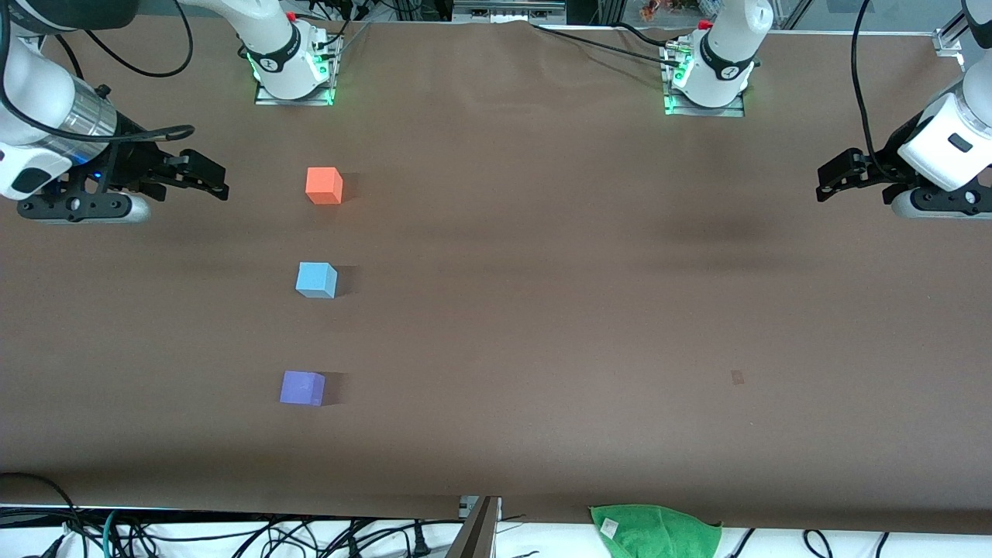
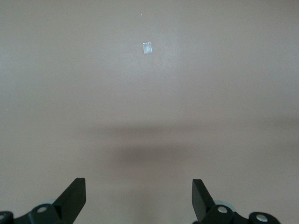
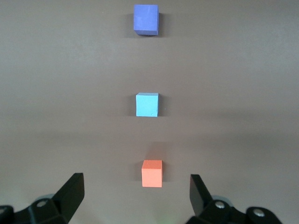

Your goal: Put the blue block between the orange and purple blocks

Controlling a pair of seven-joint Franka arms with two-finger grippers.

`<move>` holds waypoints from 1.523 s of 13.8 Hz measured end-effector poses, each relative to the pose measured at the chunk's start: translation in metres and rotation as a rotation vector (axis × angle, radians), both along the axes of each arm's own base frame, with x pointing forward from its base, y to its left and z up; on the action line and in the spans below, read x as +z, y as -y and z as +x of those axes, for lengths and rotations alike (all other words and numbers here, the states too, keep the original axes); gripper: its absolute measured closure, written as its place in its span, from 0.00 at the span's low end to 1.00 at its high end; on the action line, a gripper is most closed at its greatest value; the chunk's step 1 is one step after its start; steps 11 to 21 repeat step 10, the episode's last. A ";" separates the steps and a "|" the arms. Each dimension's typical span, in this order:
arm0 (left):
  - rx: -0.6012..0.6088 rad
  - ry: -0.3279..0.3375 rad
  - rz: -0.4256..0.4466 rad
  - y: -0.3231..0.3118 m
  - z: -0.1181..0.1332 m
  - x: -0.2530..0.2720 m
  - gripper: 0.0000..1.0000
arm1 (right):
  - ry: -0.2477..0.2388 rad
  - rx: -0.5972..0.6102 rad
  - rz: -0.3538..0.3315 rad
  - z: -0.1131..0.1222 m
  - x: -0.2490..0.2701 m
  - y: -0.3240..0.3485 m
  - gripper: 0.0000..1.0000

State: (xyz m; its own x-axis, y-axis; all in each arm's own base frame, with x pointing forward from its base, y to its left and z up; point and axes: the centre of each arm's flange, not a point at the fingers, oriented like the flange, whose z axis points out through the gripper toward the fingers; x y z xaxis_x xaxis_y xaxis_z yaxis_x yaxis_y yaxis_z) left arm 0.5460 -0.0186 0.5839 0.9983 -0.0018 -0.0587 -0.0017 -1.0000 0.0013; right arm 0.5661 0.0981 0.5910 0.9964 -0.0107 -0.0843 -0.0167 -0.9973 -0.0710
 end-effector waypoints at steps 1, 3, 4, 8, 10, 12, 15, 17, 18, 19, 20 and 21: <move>0.000 0.000 0.000 0.000 0.000 0.000 0.00 | -0.005 -0.001 -0.001 0.001 -0.003 0.003 0.00; 0.000 0.000 0.000 0.000 0.000 0.000 0.00 | -0.011 0.030 0.002 0.003 -0.007 0.006 0.00; 0.000 0.000 0.000 0.000 0.000 0.000 0.00 | -0.009 0.050 0.003 0.005 -0.009 0.014 0.00; 0.000 0.000 0.000 0.000 0.000 0.000 0.00 | -0.008 0.074 0.016 0.007 -0.009 0.028 0.00; 0.000 0.000 0.000 0.000 0.000 0.000 0.00 | -0.007 0.087 0.011 0.006 -0.009 0.022 0.00; 0.000 0.000 0.000 0.000 0.000 0.000 0.00 | -0.007 0.087 0.011 0.006 -0.009 0.022 0.00; 0.000 0.000 0.000 0.000 0.000 0.000 0.00 | -0.007 0.087 0.011 0.006 -0.009 0.022 0.00; 0.000 0.000 0.000 0.000 0.000 0.000 0.00 | -0.007 0.087 0.011 0.006 -0.009 0.022 0.00; 0.000 0.000 0.000 0.000 0.000 0.000 0.00 | -0.007 0.087 0.011 0.006 -0.009 0.022 0.00; 0.000 0.000 0.000 0.000 0.000 0.000 0.00 | -0.007 0.087 0.011 0.006 -0.009 0.022 0.00; 0.000 0.000 0.000 0.000 0.000 0.000 0.00 | -0.007 0.087 0.011 0.006 -0.009 0.022 0.00; 0.000 0.000 0.000 0.000 0.000 0.000 0.00 | -0.007 0.087 0.011 0.006 -0.009 0.022 0.00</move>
